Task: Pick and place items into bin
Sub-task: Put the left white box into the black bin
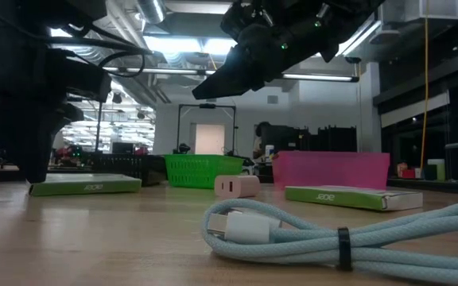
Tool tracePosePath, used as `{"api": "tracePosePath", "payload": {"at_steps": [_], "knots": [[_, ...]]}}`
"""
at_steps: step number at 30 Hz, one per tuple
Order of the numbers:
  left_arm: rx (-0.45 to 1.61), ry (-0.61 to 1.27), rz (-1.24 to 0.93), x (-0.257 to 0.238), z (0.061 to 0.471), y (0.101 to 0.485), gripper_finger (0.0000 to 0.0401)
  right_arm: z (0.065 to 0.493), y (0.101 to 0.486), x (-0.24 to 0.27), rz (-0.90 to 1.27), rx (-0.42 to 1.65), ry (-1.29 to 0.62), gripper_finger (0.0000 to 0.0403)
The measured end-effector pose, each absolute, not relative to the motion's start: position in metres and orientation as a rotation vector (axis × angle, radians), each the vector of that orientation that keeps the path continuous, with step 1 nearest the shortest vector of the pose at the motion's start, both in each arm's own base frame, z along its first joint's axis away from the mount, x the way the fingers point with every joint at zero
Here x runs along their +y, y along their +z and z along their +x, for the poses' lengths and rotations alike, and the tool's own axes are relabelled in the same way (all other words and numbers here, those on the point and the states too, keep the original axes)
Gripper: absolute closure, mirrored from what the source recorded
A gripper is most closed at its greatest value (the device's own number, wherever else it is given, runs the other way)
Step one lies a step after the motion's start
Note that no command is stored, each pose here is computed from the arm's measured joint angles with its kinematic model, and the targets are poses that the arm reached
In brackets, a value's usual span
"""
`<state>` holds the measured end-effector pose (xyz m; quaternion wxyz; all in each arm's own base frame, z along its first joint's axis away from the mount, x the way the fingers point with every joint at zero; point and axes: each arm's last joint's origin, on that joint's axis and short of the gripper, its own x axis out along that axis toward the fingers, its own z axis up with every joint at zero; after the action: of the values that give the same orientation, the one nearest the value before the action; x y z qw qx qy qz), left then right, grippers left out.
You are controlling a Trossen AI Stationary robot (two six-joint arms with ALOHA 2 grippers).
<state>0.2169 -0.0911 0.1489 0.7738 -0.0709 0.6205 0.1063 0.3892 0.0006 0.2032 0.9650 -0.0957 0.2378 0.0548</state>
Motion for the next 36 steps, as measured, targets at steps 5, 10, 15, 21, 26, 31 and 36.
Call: {"api": "tracePosePath", "payload": {"at_steps": [5,10,15,21,26,31,36], "knots": [[1.352,0.220,-0.162,-0.091,0.217,0.149,0.0400,0.389,0.202,0.001,-0.121,0.495,0.094,0.0295],[1.367,0.178,-0.153,-0.092,0.217,0.149,0.0400,0.387,0.200,0.001,-0.040,0.524,0.076,0.0295],[1.380,0.147,-0.154,-0.093,0.216,0.149,0.0400,0.387,0.200,0.001,0.040,0.524,0.054,0.0295],[1.376,0.073,-0.127,-0.097,0.217,0.148,0.0400,0.397,0.185,0.002,0.154,0.507,0.079,0.0295],[1.367,0.023,-0.085,-0.101,0.216,0.148,0.0400,0.422,0.171,0.003,0.273,0.570,0.155,0.0295],[1.376,-0.012,-0.058,-0.107,0.213,0.148,0.0400,0.447,0.175,0.001,0.348,0.652,0.164,0.0295],[1.366,-0.028,0.007,-0.112,0.210,0.148,0.0400,0.463,0.184,0.001,0.395,0.683,0.148,0.0294]]}}
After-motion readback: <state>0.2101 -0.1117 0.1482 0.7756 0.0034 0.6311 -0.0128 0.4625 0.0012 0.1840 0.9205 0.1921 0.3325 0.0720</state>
